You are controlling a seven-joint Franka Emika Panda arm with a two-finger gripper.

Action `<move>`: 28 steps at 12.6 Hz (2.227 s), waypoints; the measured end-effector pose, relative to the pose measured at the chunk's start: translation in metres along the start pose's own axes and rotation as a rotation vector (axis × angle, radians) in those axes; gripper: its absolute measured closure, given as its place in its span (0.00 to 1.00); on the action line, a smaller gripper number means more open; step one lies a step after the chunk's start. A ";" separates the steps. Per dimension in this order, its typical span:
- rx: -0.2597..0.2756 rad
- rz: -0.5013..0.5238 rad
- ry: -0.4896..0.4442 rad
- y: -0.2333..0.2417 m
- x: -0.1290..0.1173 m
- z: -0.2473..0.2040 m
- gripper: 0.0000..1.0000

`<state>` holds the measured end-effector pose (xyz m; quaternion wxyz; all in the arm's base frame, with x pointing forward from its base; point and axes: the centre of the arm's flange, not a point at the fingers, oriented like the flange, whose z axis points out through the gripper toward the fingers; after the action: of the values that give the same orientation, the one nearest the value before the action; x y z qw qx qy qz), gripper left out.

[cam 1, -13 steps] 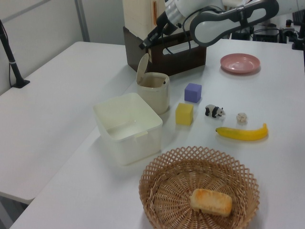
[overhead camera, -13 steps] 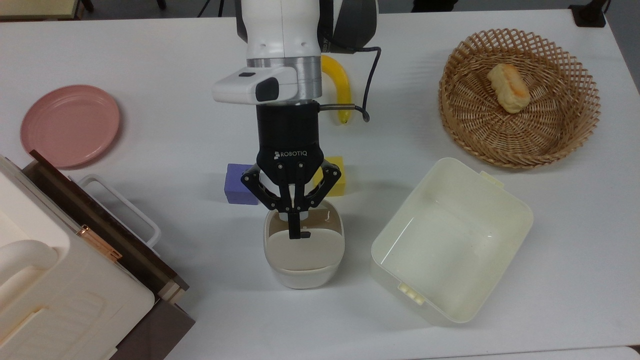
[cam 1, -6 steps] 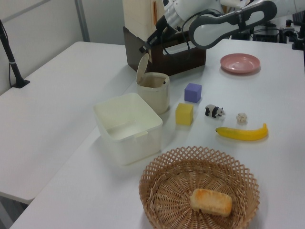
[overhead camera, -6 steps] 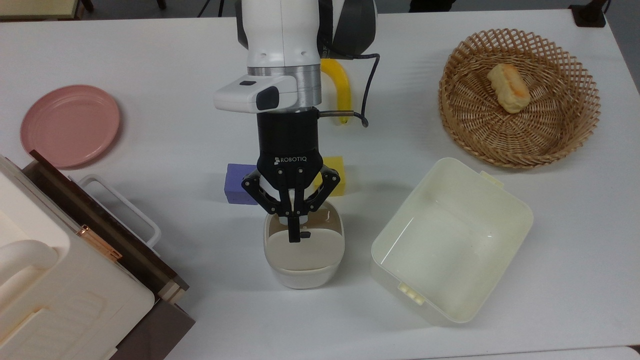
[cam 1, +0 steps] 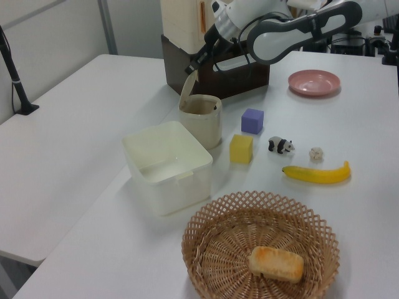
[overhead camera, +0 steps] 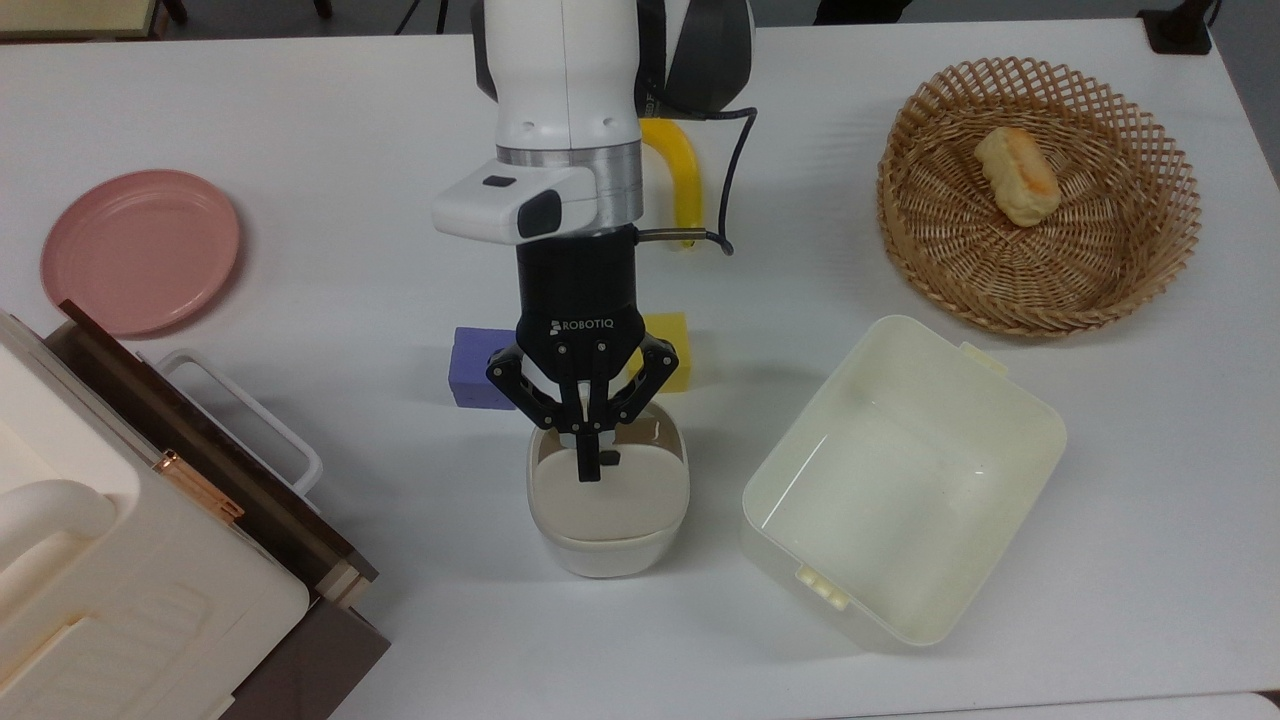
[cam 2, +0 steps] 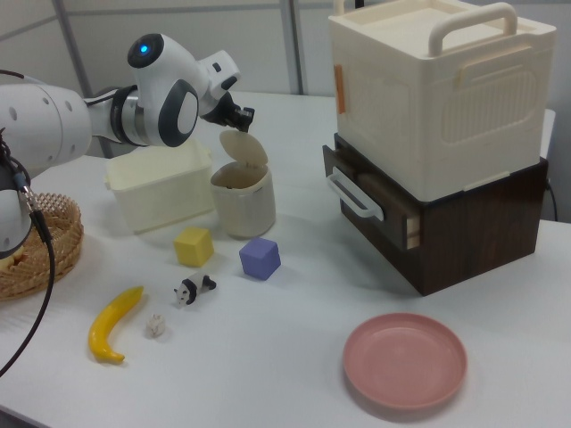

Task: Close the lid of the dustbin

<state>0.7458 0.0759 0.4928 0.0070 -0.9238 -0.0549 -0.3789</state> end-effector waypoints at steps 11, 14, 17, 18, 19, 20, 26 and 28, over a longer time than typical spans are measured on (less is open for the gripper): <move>0.019 -0.064 -0.313 -0.017 -0.043 0.023 0.99; 0.024 -0.072 -0.337 -0.023 -0.054 0.033 0.99; 0.024 -0.072 -0.336 -0.023 -0.053 0.032 0.99; 0.024 -0.072 -0.336 -0.023 -0.053 0.032 0.99; 0.024 -0.072 -0.335 -0.023 -0.053 0.032 0.99; 0.022 -0.070 -0.333 -0.022 -0.052 0.031 0.99; 0.005 -0.051 -0.396 -0.004 -0.022 -0.036 0.99; -0.003 -0.036 -0.449 0.005 -0.015 -0.073 0.99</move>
<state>0.6848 0.0655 0.5348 -0.0135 -0.9839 -0.0710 -0.1637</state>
